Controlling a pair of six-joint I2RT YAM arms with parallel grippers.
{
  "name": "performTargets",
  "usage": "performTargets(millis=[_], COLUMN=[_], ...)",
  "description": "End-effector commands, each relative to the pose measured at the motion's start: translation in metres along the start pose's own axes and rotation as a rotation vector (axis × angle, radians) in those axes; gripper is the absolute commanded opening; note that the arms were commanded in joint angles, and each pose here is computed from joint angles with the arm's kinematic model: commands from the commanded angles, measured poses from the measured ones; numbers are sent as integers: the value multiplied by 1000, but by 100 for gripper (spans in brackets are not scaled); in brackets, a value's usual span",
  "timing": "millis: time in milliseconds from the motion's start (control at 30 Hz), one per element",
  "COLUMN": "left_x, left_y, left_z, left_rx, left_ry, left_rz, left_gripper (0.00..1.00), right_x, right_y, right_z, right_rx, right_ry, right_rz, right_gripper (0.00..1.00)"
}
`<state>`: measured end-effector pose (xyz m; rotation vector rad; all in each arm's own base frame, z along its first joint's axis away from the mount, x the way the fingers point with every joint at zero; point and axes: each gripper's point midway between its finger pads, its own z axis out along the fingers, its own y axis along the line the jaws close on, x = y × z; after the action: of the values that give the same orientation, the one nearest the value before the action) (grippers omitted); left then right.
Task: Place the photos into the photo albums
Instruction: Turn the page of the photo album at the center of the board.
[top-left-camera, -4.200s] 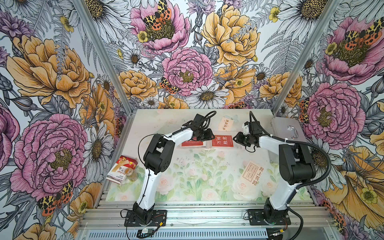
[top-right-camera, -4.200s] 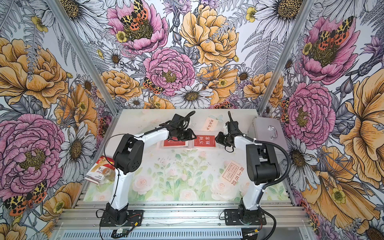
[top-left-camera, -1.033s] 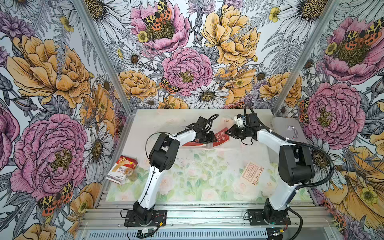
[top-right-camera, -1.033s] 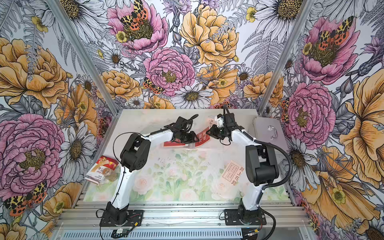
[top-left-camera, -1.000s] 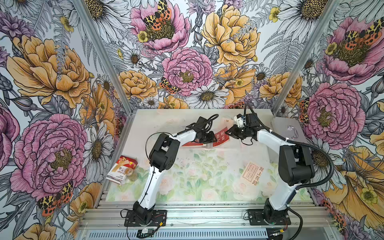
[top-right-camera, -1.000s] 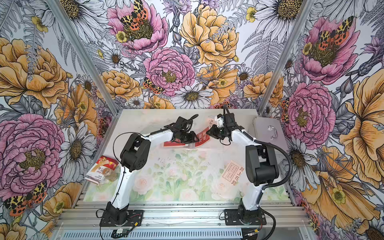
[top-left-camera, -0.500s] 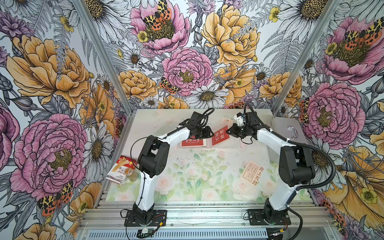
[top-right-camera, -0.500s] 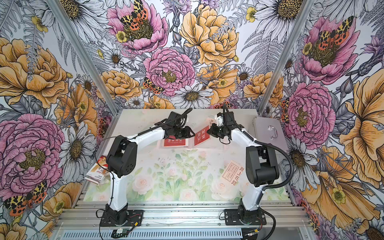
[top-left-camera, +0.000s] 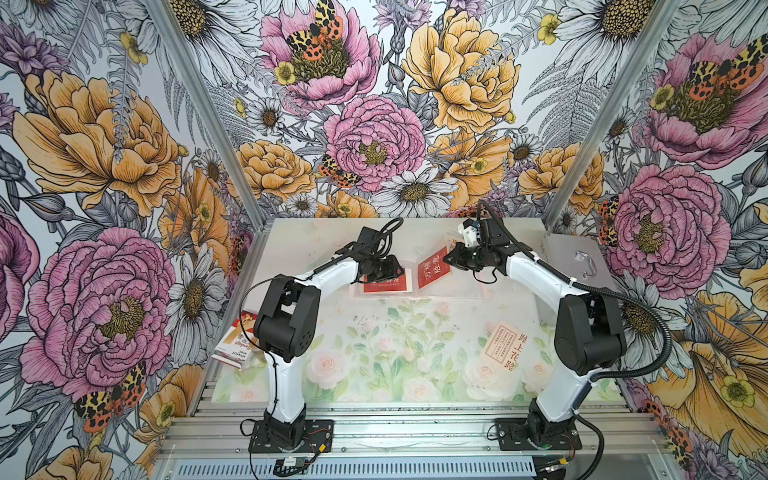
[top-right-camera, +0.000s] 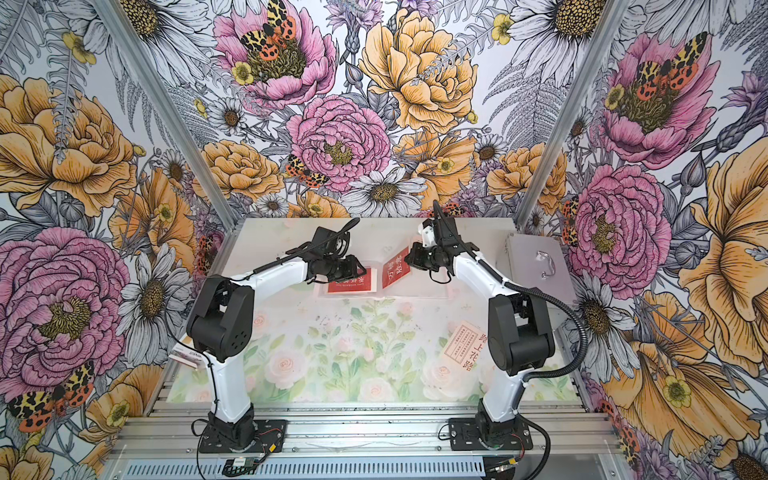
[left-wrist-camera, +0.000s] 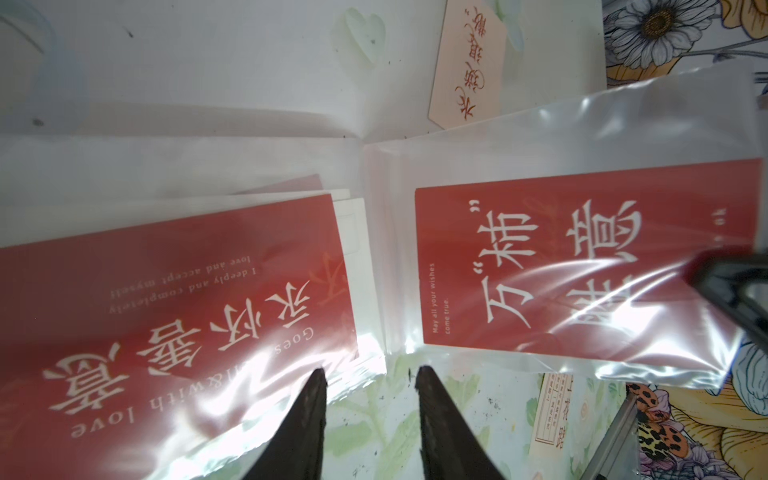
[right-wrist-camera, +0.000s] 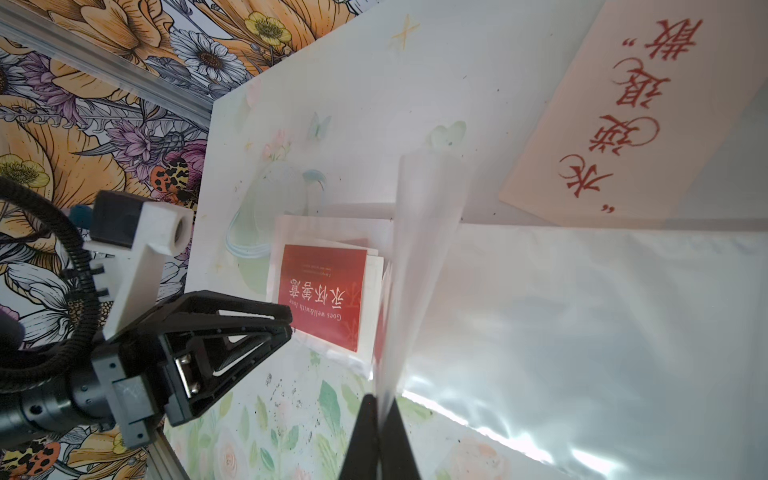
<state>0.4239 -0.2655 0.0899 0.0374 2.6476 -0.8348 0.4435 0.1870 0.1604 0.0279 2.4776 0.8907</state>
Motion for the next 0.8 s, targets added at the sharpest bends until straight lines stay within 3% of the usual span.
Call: performTargets(millis=[0,467,767], left_x=[-13,-14,-10], left_y=[-2,14,46], left_z=[-14,-13,-21], left_rx=[13,29,18], left_ry=[-67,-83,-109], left_rz=[29,-3,-65], left_gripper=[38,38,38], right_x=[-12,-2,-3], right_y=[-4,0,23], right_z=[-5,9,32], right_rx=[80,356,395], right_ry=[-26,70,93], right_rz=[-41,-163,-226], right_gripper=[2,3,3])
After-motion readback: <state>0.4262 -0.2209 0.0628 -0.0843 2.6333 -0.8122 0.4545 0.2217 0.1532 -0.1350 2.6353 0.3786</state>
